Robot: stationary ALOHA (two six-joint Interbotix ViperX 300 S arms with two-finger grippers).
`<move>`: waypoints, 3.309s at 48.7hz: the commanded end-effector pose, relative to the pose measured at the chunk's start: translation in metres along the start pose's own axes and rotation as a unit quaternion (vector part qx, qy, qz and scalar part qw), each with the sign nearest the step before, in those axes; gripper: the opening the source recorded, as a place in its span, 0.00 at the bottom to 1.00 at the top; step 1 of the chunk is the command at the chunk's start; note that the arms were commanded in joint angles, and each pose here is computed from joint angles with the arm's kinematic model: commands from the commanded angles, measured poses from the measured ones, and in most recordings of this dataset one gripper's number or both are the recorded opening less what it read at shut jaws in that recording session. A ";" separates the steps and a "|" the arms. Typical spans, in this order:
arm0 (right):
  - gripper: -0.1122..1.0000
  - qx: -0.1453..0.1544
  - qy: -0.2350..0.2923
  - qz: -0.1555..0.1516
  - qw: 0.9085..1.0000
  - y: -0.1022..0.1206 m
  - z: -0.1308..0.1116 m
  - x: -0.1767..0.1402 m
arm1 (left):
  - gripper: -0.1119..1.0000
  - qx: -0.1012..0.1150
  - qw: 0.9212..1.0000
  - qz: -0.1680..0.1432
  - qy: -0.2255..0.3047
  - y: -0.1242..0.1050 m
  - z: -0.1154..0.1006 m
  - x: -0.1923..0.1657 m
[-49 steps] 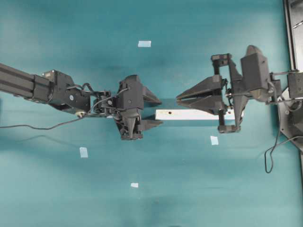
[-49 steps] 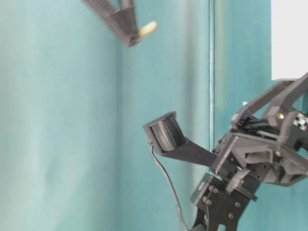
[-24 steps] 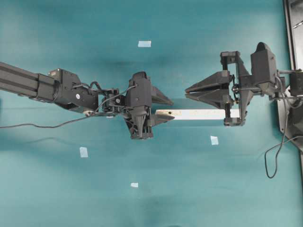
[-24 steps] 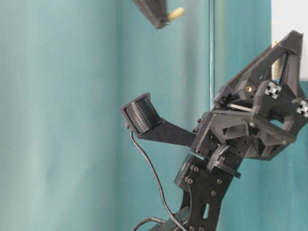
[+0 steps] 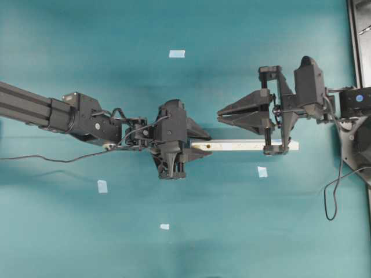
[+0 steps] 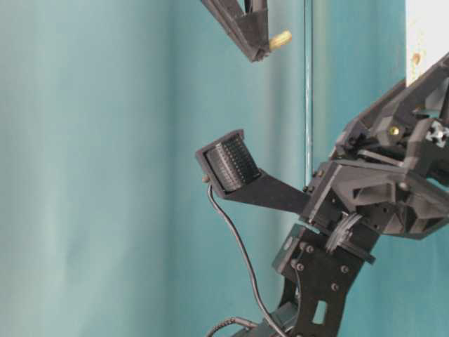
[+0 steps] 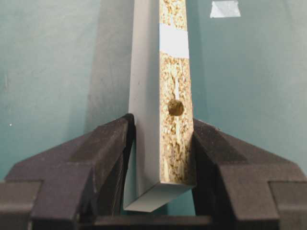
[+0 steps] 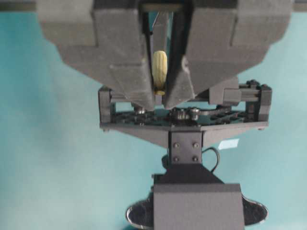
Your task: Move the wooden board into place and insert the rod into its hole.
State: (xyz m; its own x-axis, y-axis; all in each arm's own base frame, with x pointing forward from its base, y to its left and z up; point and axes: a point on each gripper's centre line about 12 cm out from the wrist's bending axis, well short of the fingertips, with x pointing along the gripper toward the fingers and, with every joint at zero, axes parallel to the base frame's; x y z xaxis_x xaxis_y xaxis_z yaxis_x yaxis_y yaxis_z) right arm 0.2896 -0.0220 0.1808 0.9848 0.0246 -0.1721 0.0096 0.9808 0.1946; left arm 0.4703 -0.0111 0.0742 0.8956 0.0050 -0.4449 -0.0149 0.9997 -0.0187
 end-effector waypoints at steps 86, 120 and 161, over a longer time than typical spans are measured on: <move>0.19 0.004 -0.024 0.017 1.000 -0.011 -0.050 0.033 | 0.31 -0.004 1.000 0.018 0.010 0.019 -0.011 -0.008; 0.19 0.005 0.002 0.023 1.000 -0.007 -0.064 0.039 | 0.31 -0.004 1.000 0.020 0.013 0.021 -0.013 -0.008; 0.19 0.006 0.029 0.023 0.999 -0.003 -0.073 0.040 | 0.31 -0.005 1.000 0.020 0.013 0.022 -0.013 -0.008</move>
State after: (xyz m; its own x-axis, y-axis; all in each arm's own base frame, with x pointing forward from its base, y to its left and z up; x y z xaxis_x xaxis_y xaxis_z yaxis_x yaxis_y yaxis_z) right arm 0.3148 -0.0111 0.0993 0.9715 0.0802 -0.2232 -0.0309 0.9759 0.2158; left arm 0.4554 0.0038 0.0602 0.8774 0.0321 -0.4787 -0.0412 0.9991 -0.0085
